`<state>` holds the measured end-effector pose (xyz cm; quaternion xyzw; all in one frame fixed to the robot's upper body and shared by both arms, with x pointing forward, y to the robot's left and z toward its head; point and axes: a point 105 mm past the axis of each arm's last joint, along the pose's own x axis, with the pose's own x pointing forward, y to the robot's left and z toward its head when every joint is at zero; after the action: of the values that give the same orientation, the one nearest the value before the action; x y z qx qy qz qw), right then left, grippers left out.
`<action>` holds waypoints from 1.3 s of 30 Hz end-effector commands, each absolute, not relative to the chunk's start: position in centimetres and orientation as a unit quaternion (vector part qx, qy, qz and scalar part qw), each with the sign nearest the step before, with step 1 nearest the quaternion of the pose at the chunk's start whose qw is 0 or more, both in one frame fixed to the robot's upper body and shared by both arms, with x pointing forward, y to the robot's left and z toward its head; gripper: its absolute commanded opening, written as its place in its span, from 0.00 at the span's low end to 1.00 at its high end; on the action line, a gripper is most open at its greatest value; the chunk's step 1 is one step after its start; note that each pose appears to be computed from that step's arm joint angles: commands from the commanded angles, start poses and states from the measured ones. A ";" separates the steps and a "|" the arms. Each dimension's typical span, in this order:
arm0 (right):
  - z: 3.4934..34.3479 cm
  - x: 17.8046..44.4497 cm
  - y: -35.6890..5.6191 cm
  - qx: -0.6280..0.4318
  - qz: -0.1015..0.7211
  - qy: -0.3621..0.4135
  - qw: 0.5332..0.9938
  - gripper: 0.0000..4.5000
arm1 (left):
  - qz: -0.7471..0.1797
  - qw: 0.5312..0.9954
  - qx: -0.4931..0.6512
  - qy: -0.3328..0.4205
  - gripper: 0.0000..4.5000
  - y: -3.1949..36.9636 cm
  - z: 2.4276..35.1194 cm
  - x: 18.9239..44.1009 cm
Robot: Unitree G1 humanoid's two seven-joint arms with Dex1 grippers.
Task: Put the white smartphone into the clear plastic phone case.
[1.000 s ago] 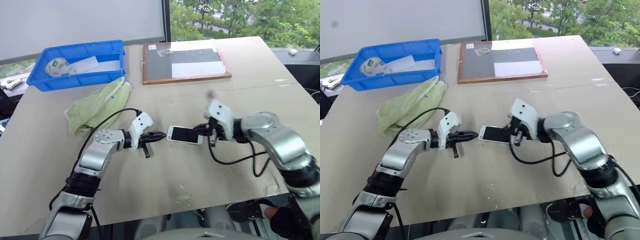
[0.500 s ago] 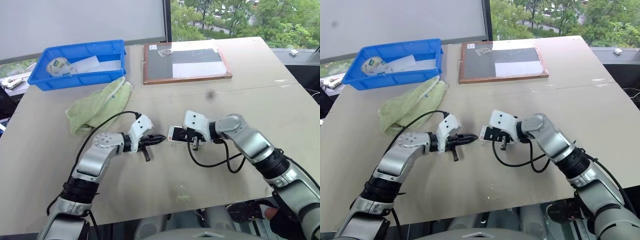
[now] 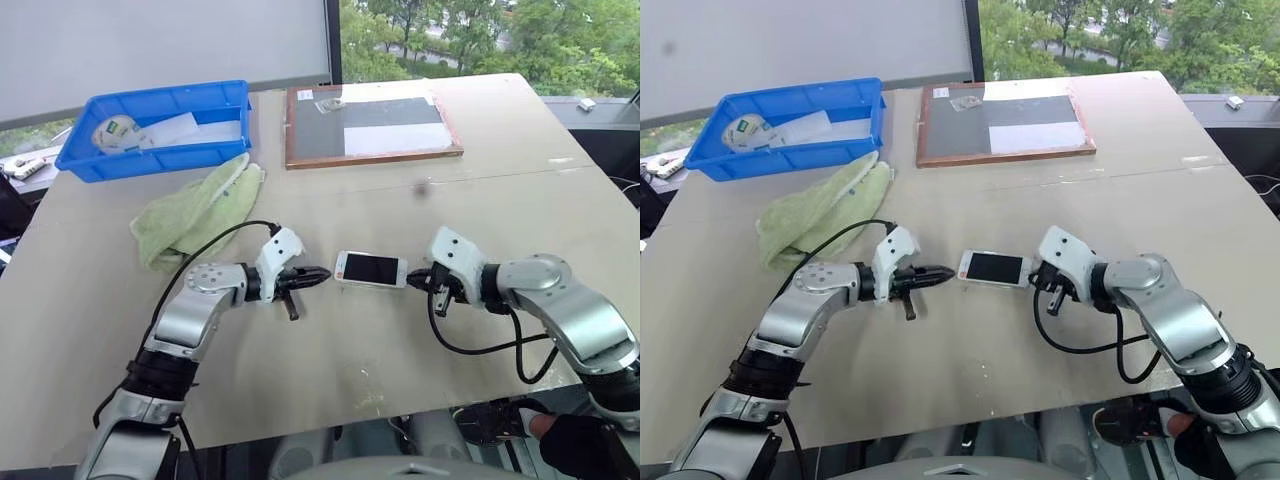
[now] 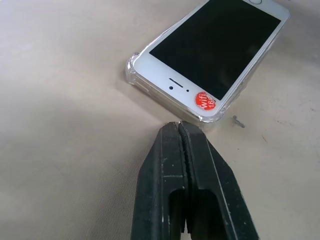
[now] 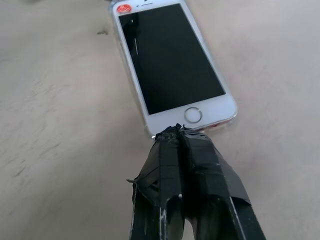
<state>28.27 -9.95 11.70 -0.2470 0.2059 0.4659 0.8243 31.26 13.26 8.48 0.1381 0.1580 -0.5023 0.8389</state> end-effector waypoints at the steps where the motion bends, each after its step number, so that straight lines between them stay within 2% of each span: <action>1: 11.9 28.5 -9.5 -0.275 0.462 0.195 0.820 0.00 | -0.508 0.835 0.143 0.155 0.01 13.0 8.5 31.4; 13: 11.3 29.3 -6.4 -0.287 0.510 0.180 0.791 0.00 | -0.528 0.825 0.138 0.146 0.01 12.1 8.5 30.8; 16: 12.2 29.6 -6.9 -0.266 0.498 0.167 0.808 0.00 | -0.504 0.843 0.132 0.137 0.01 13.3 9.0 31.3; 19: 14.1 29.4 -7.8 -0.222 0.490 0.139 0.832 0.00 | -0.494 0.858 0.094 0.106 0.01 14.2 11.0 32.0; 22: 14.4 29.3 -8.9 -0.210 0.475 0.137 0.844 0.00 | -0.526 0.843 0.069 0.092 0.01 13.1 12.2 31.6; 26: 13.9 29.5 -9.6 -0.206 0.456 0.143 0.854 0.00 | -0.564 0.817 0.067 0.097 0.01 10.5 11.4 31.2; 30: 13.6 30.0 -9.2 -0.195 0.452 0.143 0.859 0.00 | -0.566 0.812 0.086 0.116 0.01 8.8 9.7 31.8; 33: 13.0 30.3 -8.9 -0.192 0.450 0.151 0.859 0.00 | -0.559 0.811 0.111 0.132 0.01 8.4 8.5 32.2; 39: 10.6 30.3 -8.2 -0.176 0.468 0.203 0.842 0.00 | -0.556 0.809 0.125 0.143 0.01 8.7 8.0 32.1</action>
<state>30.37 -8.64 10.95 -0.1758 0.1926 0.4579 0.8499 32.24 8.20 9.16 0.1134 0.1205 -0.5636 0.8093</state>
